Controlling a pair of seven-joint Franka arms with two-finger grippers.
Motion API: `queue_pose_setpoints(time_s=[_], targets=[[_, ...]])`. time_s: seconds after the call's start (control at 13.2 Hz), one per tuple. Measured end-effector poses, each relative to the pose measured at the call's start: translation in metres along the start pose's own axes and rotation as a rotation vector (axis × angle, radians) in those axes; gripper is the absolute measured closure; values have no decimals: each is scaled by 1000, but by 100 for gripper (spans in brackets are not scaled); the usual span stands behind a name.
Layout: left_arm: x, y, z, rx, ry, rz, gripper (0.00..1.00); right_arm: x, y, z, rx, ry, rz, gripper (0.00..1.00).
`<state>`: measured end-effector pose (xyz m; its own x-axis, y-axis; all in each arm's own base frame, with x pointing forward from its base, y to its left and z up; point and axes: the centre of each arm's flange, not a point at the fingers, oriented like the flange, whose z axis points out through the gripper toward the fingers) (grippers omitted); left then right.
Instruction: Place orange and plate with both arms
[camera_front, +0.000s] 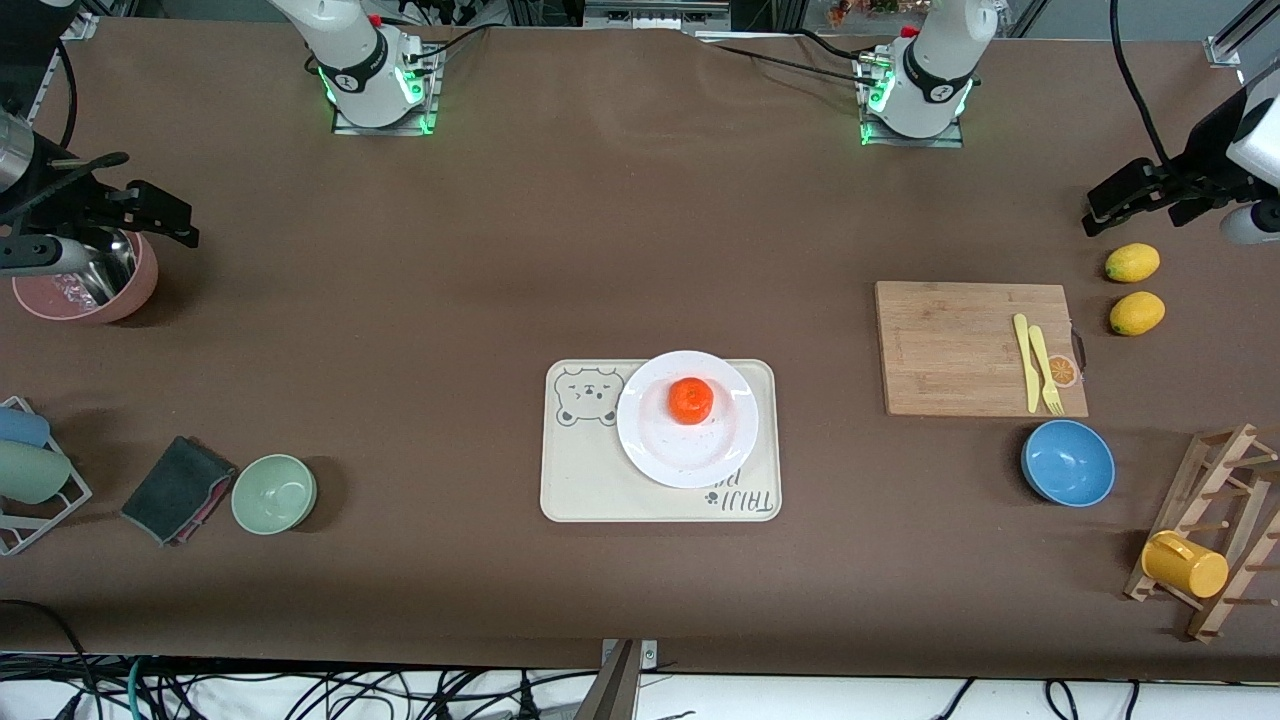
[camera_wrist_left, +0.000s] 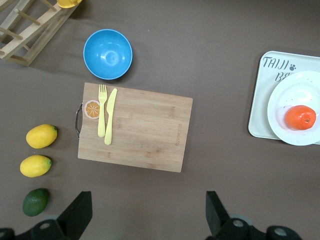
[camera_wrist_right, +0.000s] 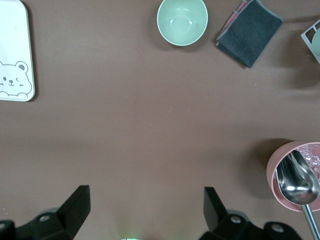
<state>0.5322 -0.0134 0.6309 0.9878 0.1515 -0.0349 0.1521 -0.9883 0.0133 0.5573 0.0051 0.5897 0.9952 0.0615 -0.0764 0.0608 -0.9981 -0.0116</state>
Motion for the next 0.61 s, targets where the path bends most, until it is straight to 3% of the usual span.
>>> queue_pose_setpoints(time_s=[0.61], targets=[[-2,9,0,1,0,16,0,2,0,3,0,2,2,0]])
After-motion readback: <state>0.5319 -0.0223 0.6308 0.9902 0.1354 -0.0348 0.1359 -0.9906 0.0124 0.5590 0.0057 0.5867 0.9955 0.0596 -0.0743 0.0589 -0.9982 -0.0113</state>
